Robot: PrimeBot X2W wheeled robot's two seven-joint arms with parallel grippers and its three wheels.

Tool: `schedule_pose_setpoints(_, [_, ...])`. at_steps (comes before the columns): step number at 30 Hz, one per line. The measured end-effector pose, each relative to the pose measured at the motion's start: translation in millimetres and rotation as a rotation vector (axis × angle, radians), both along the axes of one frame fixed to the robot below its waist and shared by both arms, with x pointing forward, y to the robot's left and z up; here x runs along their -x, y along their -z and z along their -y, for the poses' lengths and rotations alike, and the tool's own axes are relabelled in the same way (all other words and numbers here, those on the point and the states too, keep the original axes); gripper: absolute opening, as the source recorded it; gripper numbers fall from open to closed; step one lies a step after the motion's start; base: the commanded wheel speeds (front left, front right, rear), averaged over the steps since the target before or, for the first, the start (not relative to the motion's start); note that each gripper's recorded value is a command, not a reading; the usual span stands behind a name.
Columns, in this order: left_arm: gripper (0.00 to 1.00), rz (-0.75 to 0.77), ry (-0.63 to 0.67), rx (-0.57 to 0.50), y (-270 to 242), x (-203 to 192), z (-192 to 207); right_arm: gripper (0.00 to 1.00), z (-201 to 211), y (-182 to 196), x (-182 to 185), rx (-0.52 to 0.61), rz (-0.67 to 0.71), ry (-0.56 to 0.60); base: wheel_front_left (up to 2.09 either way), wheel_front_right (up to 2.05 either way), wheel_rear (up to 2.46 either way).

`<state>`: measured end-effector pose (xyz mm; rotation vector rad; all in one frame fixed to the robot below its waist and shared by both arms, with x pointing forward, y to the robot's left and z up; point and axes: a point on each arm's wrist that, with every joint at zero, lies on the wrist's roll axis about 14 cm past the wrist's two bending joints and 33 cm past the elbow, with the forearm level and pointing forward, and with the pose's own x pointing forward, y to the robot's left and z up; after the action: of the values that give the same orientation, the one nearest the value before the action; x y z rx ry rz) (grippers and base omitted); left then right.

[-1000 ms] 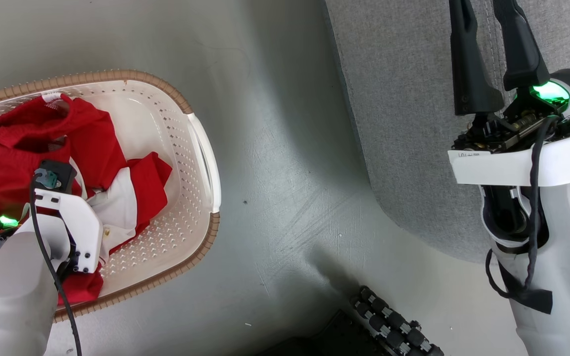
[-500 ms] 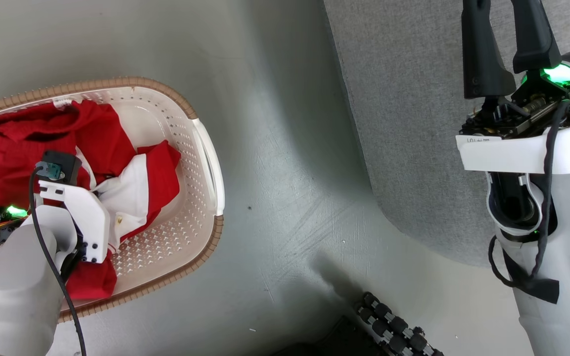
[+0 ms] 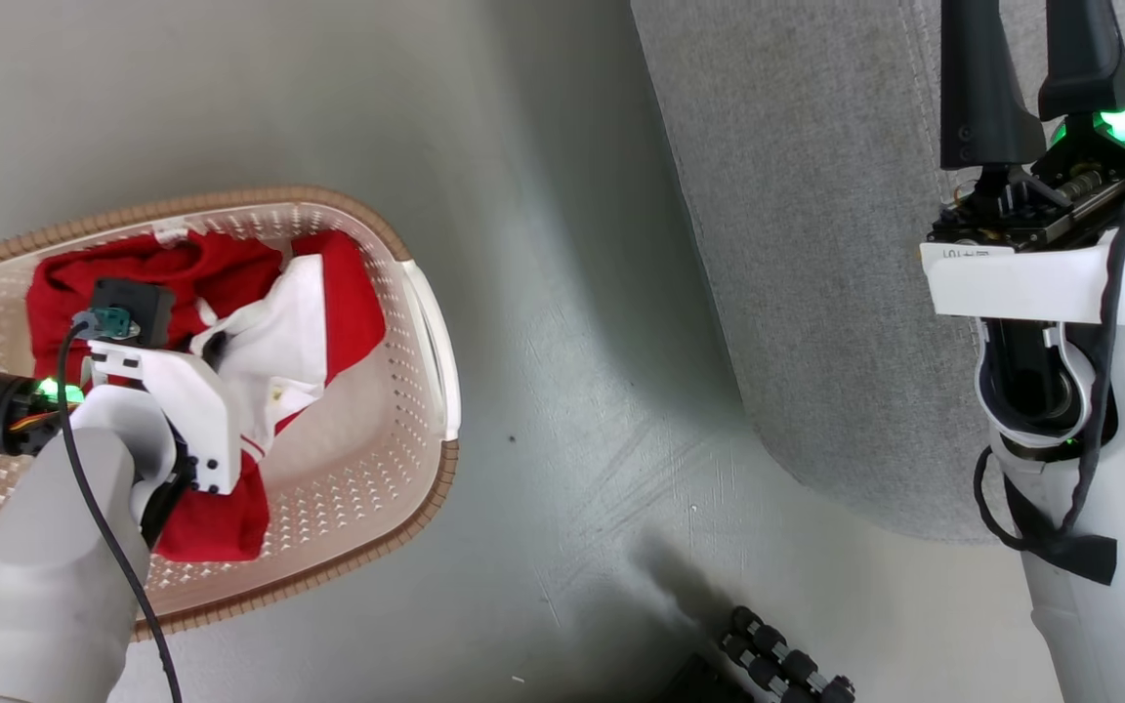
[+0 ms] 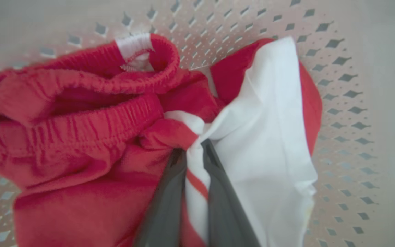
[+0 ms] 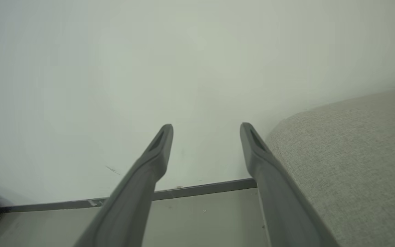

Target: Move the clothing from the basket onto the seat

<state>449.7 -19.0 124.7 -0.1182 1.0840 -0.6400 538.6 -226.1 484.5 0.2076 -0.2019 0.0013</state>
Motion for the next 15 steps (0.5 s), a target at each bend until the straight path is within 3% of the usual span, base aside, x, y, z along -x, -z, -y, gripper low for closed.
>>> schedule_pose_setpoints(15, [0.00,0.179,-0.086,0.134,-72,-18,10,1.00,-11,-44,7,-0.021,0.085,-0.029,0.00,0.00,0.00])
